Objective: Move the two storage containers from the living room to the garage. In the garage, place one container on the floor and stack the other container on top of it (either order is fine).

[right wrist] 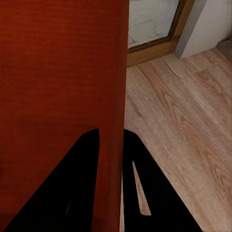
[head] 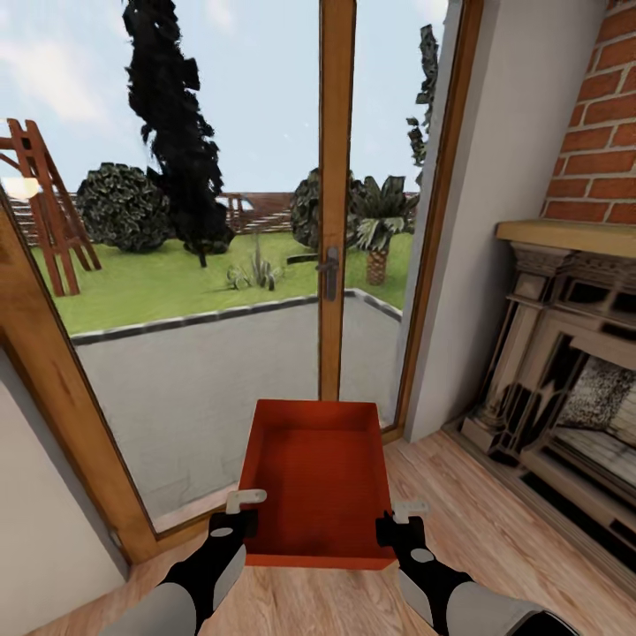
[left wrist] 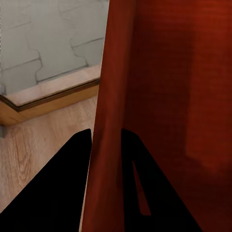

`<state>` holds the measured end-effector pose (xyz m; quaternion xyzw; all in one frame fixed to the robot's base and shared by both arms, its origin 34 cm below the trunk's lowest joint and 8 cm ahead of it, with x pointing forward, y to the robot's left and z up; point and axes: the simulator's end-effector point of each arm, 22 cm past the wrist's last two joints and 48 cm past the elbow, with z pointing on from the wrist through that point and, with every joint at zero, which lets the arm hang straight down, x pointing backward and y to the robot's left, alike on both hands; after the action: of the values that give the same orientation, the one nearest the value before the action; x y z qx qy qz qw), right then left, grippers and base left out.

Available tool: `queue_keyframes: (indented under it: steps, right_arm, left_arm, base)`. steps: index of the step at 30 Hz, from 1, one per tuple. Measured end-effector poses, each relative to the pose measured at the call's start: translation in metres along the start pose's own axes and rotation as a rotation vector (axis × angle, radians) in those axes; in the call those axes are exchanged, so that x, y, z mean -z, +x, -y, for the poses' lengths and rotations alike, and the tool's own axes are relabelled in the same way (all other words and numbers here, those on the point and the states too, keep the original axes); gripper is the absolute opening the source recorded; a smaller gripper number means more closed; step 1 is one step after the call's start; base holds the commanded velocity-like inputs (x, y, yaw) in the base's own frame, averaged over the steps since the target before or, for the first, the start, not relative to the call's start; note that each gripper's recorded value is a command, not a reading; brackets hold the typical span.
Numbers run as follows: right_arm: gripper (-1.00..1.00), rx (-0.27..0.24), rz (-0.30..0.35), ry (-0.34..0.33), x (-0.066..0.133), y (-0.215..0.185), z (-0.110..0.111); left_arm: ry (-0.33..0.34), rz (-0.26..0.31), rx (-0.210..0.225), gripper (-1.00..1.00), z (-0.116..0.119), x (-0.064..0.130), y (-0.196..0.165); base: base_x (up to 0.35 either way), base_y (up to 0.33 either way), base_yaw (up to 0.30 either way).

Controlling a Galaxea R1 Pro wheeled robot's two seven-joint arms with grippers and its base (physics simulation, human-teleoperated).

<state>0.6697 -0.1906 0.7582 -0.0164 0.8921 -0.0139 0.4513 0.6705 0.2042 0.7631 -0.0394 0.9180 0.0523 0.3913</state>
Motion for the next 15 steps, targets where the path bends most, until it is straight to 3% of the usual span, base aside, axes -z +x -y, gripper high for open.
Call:
queue_keyframes:
  steps: [15]
  right_arm:
    - [-1.00,0.001,0.022,0.001,0.004,-0.012,0.001]
  left_arm:
    - [0.001,0.021,0.003,-1.00,0.000,0.006,-0.011]
  base:
    - [0.000,0.000,0.000]
